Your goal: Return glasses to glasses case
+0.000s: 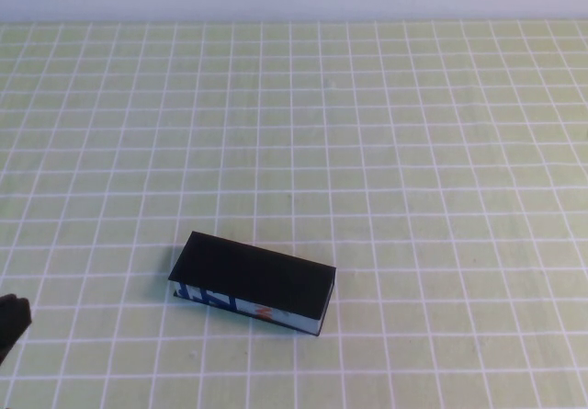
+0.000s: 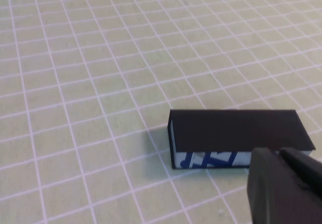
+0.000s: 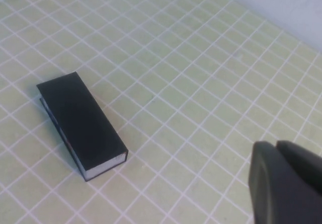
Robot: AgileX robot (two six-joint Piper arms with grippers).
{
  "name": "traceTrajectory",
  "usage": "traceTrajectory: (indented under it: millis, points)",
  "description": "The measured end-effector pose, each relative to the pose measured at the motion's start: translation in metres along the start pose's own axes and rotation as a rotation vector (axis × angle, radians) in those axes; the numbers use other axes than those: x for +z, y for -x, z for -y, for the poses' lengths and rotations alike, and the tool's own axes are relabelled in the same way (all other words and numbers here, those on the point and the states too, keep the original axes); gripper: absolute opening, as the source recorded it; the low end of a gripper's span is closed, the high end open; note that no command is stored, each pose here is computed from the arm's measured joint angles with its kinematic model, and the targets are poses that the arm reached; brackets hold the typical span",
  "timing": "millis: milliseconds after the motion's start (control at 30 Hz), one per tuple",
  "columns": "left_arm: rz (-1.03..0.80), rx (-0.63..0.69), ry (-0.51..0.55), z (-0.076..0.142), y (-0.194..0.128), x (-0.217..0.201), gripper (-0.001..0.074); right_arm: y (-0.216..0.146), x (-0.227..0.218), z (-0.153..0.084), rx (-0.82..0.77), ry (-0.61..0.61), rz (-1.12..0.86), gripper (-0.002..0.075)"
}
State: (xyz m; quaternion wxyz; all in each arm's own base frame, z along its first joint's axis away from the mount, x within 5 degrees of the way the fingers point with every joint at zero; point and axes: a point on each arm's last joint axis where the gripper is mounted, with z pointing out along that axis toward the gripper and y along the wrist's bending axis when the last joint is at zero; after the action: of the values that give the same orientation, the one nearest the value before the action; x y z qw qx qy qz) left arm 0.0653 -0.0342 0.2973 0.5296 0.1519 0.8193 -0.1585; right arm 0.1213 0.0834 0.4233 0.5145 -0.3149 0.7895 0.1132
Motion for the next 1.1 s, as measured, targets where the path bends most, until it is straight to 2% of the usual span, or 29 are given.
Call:
traceTrajectory:
  millis: [233,333,467,633,1100]
  points:
    - [0.035,-0.002,-0.001,0.0,0.002,0.001,-0.0003,-0.108,-0.023,-0.015,0.018,-0.049,0.226,-0.0017]
    - [0.034,-0.004,-0.002,0.0,0.002,0.001,-0.0003,-0.14,-0.028,-0.018,0.049,-0.09,0.323,-0.0017]
    - [0.034,-0.004,-0.002,0.0,0.002,0.001,-0.0003,-0.172,-0.026,-0.019,0.105,-0.121,0.359,-0.0017]
    - [0.034,-0.004,-0.002,0.0,0.002,0.001,-0.0003,-0.187,-0.028,-0.02,0.11,-0.141,0.399,-0.0018]
    - [0.034,-0.001,0.0,0.0,0.002,0.001,-0.0003,-0.191,-0.026,-0.021,0.115,-0.143,0.386,-0.0018]
